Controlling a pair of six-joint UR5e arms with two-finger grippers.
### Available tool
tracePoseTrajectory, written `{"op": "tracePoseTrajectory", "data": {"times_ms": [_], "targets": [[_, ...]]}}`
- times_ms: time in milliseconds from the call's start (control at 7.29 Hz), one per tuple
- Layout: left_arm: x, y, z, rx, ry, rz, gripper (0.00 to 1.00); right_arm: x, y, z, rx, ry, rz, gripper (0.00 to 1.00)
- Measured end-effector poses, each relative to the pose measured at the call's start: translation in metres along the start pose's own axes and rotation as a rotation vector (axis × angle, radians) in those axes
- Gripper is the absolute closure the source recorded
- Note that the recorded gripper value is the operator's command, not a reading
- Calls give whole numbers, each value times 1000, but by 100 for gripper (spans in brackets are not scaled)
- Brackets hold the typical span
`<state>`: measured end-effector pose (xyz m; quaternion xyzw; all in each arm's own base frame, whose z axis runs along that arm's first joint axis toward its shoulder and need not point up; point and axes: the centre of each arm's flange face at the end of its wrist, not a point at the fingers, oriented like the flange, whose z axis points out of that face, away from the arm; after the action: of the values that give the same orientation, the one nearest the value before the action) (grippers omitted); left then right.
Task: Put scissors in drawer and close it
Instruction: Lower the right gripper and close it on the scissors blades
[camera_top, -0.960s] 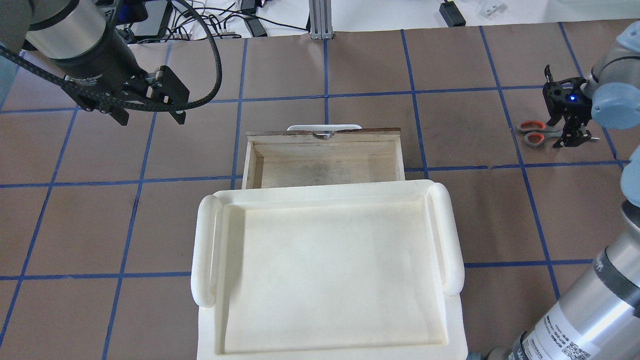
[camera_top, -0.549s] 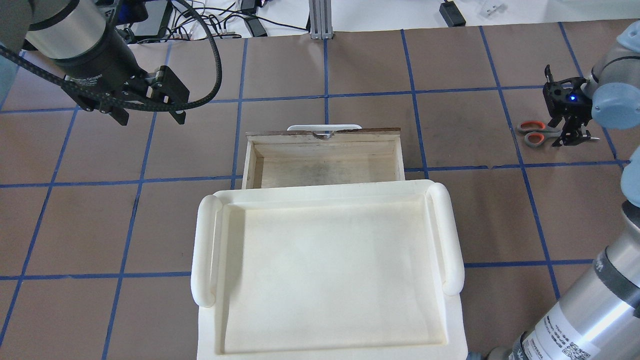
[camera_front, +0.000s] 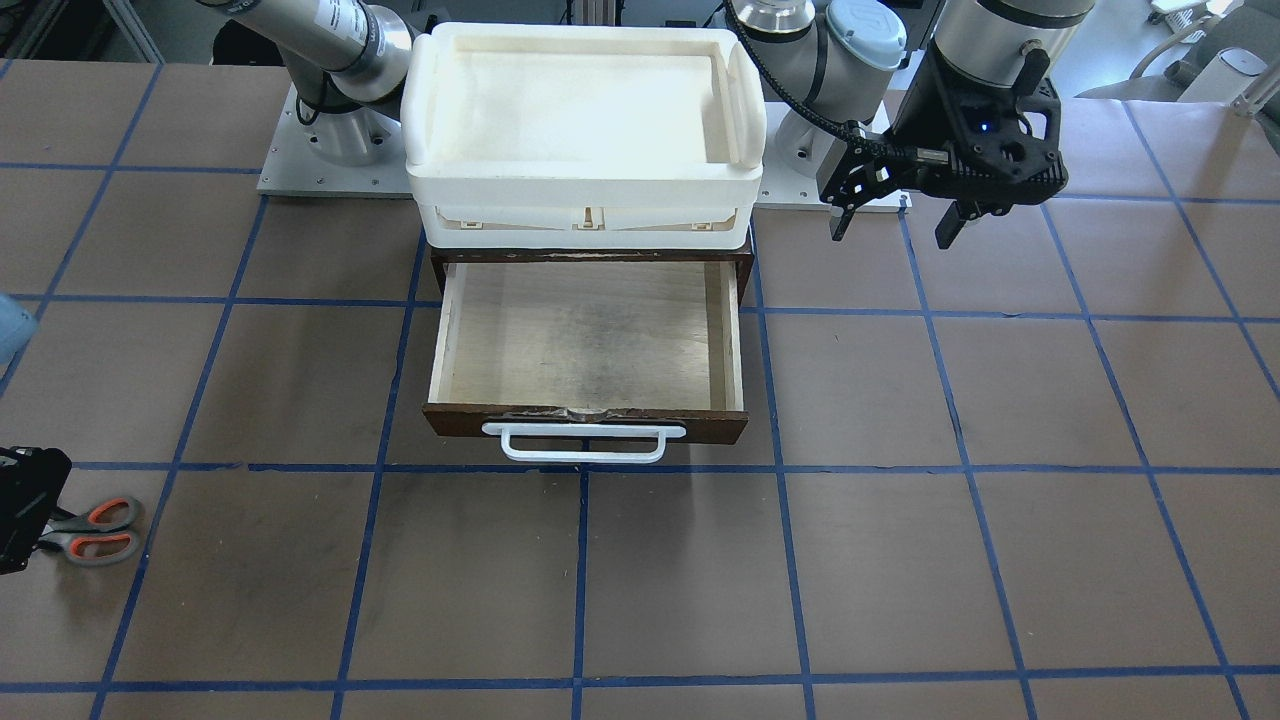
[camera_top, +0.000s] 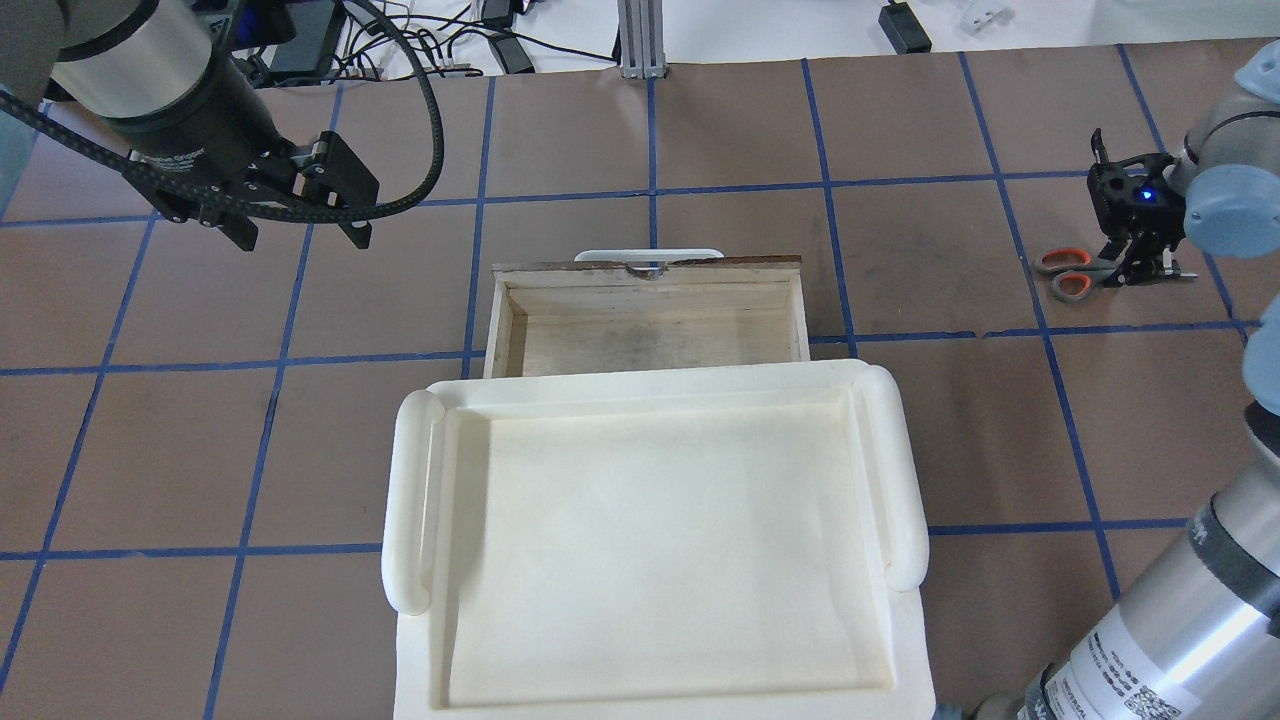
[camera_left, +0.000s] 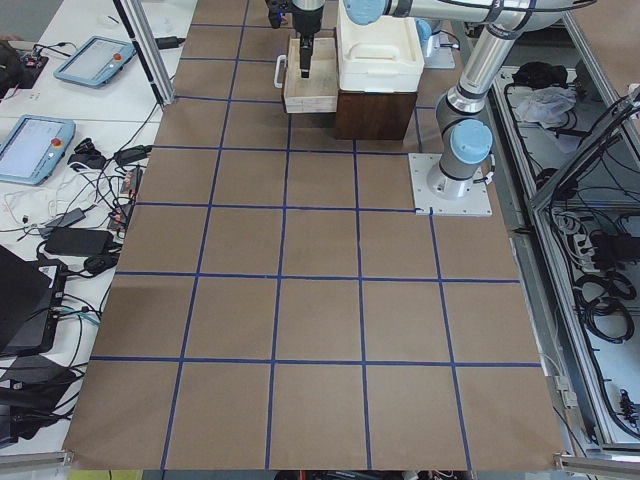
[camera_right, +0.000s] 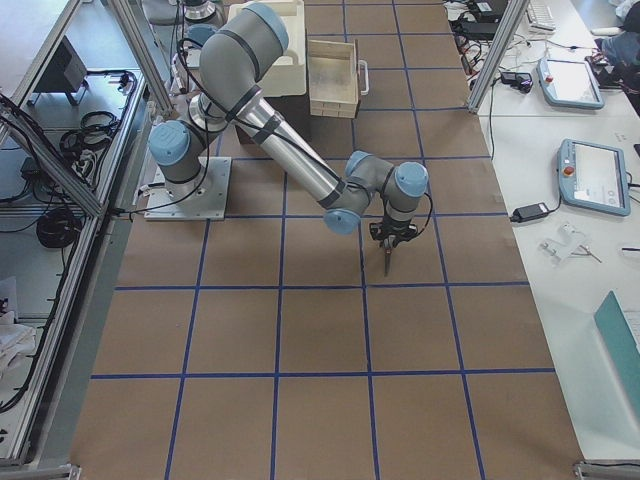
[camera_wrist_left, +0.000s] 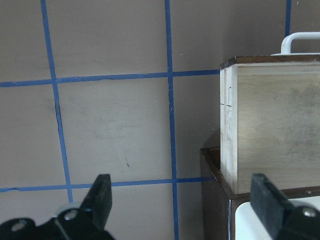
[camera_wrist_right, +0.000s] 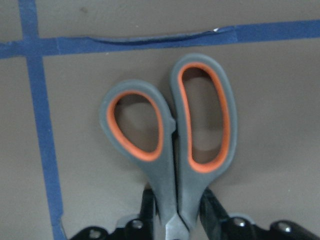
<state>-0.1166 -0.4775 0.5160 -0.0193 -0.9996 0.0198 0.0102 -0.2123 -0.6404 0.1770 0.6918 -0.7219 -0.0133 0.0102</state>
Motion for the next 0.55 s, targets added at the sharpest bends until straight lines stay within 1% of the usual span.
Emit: {"op": "tracePoseTrajectory", "data": {"times_ms": [411, 549], "targets": [[0, -1, 1, -2, 0, 0, 0, -1, 2, -6, -23, -2, 5, 100], [0, -1, 1, -2, 0, 0, 0, -2, 2, -19, -37, 11, 6, 100]]}}
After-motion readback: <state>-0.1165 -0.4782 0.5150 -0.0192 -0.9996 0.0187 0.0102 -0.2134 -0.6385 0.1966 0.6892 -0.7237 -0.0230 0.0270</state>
